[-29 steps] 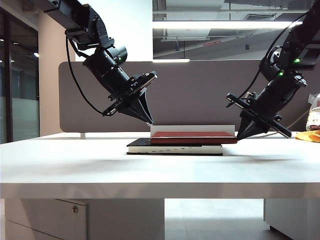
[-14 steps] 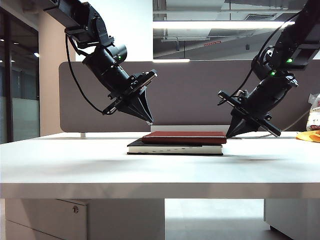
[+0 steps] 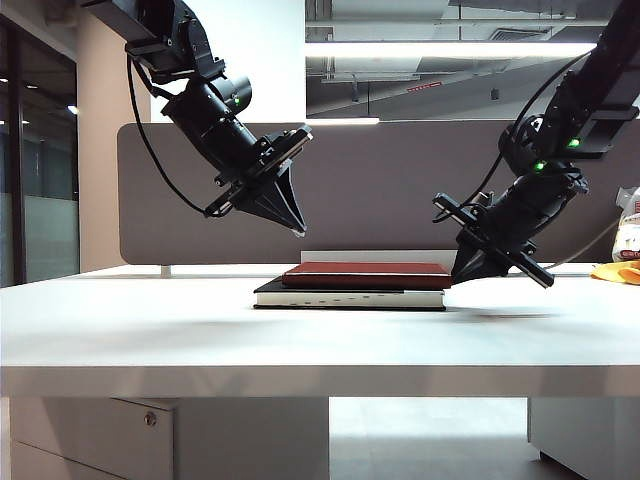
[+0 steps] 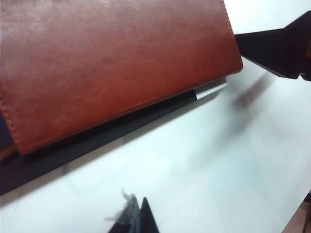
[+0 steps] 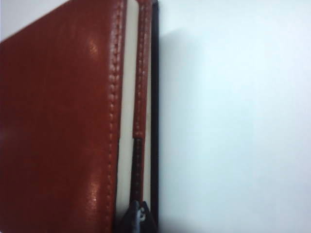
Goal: Pick up the red book and place it on top of the black book.
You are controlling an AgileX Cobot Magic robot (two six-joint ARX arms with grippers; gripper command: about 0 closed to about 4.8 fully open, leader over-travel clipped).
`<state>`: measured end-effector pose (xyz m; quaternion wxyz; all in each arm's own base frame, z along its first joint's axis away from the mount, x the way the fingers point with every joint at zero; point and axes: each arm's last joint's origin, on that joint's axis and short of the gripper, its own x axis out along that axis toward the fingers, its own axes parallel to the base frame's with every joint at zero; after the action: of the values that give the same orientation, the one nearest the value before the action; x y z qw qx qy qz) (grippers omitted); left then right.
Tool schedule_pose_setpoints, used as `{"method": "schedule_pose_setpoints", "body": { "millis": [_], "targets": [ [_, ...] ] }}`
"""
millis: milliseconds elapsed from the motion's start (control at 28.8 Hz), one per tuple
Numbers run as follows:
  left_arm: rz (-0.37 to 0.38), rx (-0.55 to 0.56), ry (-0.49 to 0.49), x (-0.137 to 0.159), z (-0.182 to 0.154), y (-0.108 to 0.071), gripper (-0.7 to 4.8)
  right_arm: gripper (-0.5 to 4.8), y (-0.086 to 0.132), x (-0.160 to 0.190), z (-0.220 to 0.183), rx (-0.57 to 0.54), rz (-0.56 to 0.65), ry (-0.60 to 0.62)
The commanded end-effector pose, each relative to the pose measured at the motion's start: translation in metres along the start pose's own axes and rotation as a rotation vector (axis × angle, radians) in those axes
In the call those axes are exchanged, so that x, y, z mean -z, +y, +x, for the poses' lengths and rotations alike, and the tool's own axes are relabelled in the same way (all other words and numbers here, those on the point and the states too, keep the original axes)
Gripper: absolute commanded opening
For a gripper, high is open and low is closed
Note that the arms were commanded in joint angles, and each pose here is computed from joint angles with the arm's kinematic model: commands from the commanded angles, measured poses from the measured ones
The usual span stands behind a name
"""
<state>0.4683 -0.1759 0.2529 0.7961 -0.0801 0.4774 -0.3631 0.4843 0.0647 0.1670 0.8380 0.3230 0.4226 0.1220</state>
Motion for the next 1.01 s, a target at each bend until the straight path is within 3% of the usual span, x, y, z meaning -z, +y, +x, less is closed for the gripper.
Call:
{"method": "schedule_pose_setpoints", "body": {
  "millis": [35,1008],
  "targets": [
    [0.023,0.009,-0.024,-0.004,-0.007,-0.005,-0.06,-0.02,0.003,-0.004,0.000,-0.003,0.001,-0.045],
    [0.023,0.009,-0.024,-0.004,-0.007,-0.005,-0.06,-0.02,0.013,0.002,0.004,-0.079,-0.003,0.004]
  ]
}}
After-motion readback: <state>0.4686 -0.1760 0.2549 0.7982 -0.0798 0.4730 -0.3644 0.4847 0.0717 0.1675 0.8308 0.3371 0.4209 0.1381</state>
